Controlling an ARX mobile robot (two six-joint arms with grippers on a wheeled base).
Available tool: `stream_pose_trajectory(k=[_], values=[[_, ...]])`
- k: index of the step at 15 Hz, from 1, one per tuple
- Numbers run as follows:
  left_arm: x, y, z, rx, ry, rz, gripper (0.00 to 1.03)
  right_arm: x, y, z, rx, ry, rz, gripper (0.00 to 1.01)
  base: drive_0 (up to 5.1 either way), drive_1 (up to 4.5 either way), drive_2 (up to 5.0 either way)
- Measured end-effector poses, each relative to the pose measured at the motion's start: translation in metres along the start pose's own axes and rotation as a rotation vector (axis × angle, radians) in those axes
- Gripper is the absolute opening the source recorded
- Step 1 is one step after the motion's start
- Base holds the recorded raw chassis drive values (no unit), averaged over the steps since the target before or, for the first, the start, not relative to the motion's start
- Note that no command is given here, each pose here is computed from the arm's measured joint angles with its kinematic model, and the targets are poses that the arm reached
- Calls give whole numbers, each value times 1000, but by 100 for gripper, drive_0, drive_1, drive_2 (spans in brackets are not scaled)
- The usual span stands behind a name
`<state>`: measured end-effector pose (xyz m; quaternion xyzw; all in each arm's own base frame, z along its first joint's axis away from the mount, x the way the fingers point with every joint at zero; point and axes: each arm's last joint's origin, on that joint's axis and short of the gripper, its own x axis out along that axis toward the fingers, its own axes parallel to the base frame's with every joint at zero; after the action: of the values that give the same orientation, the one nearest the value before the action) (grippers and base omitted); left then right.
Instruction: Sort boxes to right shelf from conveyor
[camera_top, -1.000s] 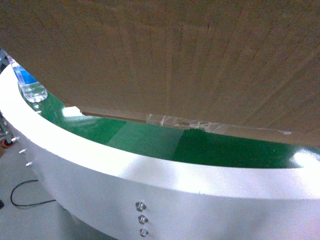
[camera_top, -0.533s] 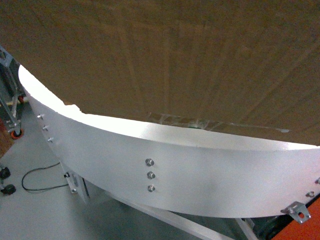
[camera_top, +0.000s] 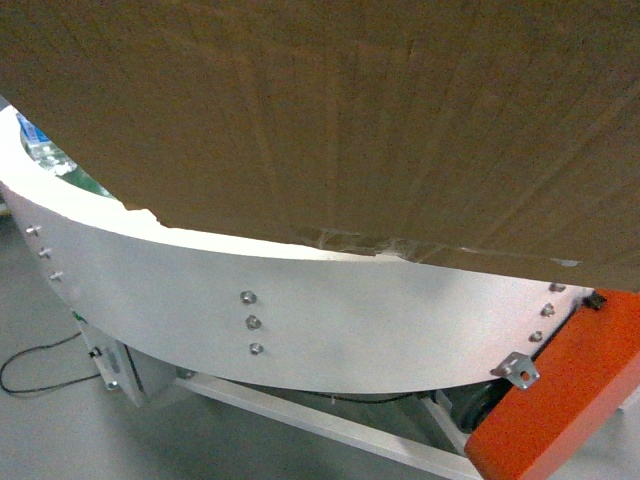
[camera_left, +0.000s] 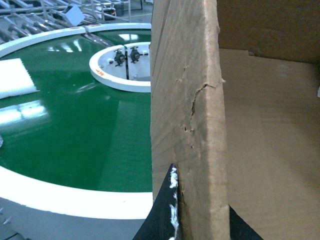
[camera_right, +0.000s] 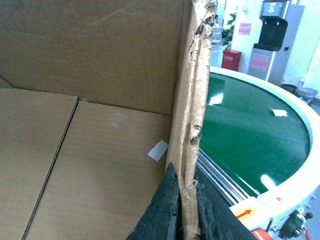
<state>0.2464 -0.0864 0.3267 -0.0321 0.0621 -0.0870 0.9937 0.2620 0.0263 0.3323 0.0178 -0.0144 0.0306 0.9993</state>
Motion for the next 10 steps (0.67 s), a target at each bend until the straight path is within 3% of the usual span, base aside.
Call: stream_pose_trajectory(k=[10], values=[[0, 0, 0, 0, 1, 0, 4, 0, 0, 0, 0, 0, 0, 3, -160, -160, -160]])
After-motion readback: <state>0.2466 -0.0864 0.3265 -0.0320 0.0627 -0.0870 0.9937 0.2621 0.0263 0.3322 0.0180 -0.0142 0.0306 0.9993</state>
